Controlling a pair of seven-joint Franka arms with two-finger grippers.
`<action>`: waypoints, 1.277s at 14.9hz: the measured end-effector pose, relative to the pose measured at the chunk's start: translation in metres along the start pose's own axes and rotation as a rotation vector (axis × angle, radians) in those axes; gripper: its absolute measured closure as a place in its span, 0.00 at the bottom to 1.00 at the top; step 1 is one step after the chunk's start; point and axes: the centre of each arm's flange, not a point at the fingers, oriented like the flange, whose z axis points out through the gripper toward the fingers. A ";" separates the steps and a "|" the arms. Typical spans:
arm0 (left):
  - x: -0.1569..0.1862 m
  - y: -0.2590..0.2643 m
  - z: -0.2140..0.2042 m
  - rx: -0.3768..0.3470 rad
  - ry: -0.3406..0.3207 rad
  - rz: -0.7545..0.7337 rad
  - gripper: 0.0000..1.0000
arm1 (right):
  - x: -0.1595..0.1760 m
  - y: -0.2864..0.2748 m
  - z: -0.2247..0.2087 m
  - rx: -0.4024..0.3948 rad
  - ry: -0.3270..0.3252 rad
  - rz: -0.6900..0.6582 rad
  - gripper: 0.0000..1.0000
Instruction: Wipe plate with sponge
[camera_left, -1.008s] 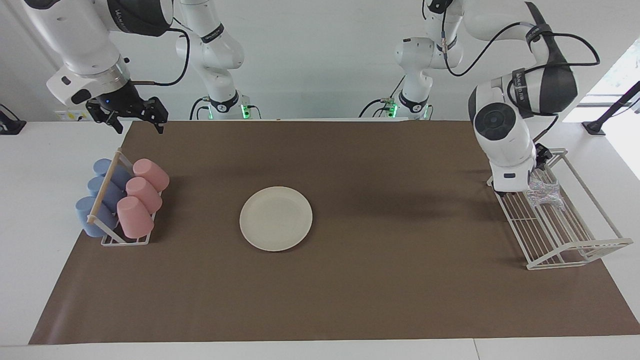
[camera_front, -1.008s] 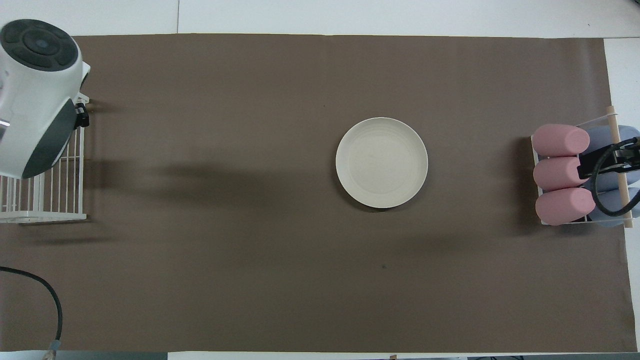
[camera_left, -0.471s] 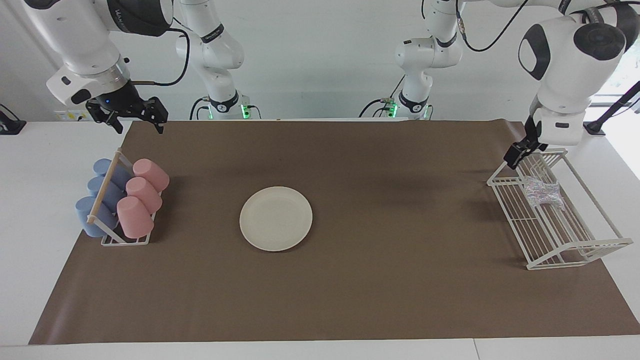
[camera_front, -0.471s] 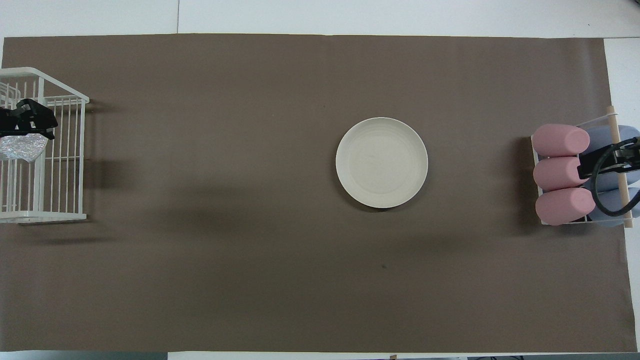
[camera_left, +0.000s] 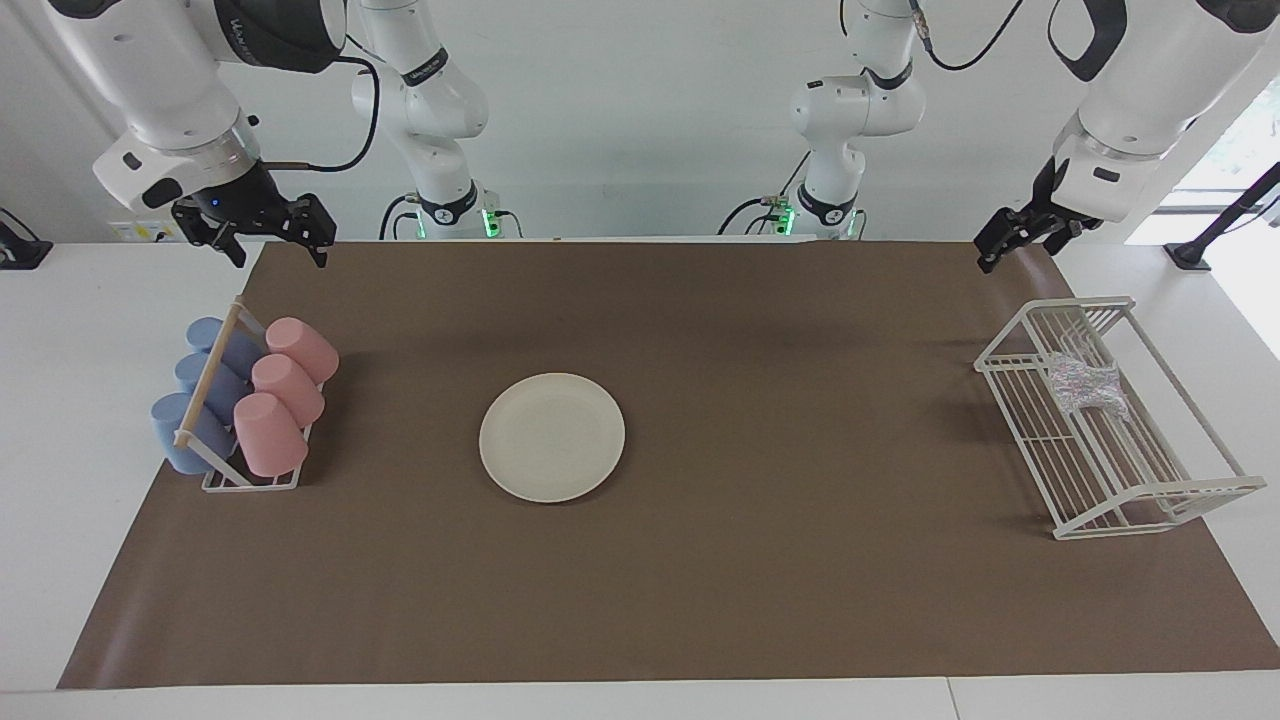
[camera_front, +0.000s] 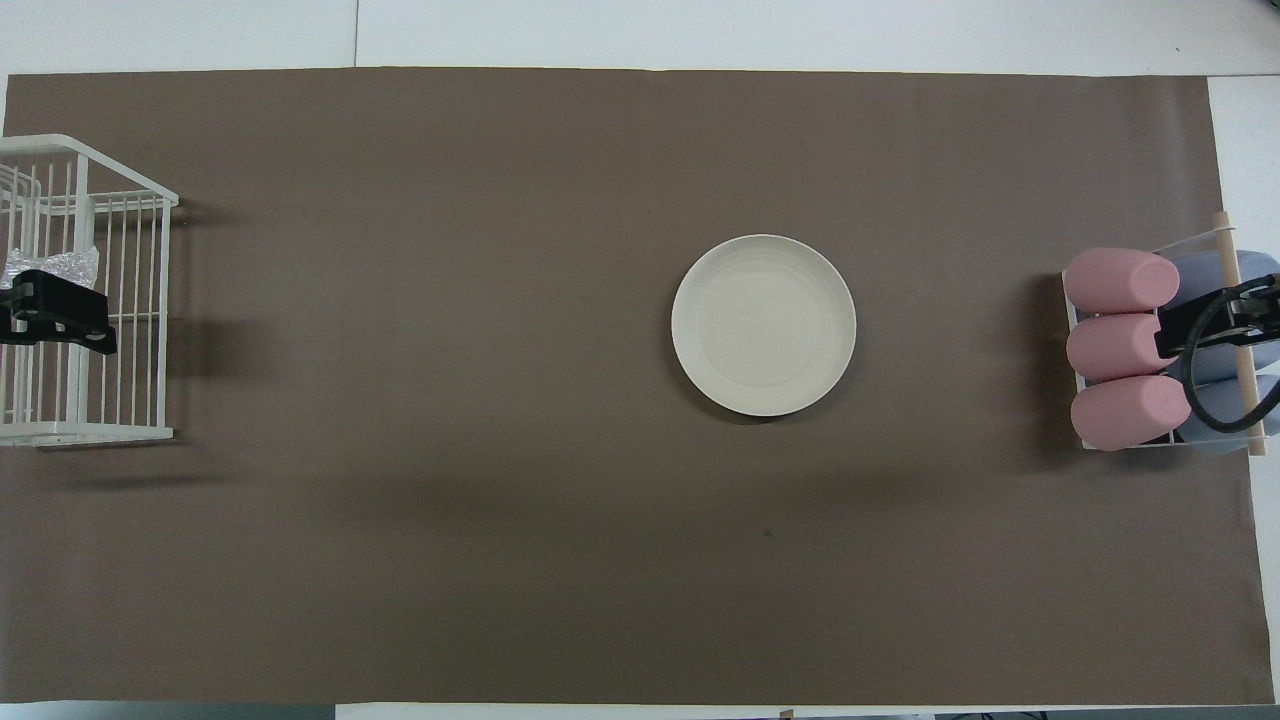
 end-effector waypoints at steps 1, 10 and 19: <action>-0.004 0.002 -0.003 -0.025 -0.006 0.019 0.00 | 0.000 0.000 0.000 0.000 0.000 0.000 0.00; -0.006 0.026 -0.012 -0.079 0.007 0.091 0.00 | 0.000 0.000 0.000 0.000 0.000 0.000 0.00; 0.008 0.028 -0.003 -0.085 0.048 0.095 0.00 | 0.000 0.000 0.000 0.000 0.000 0.000 0.00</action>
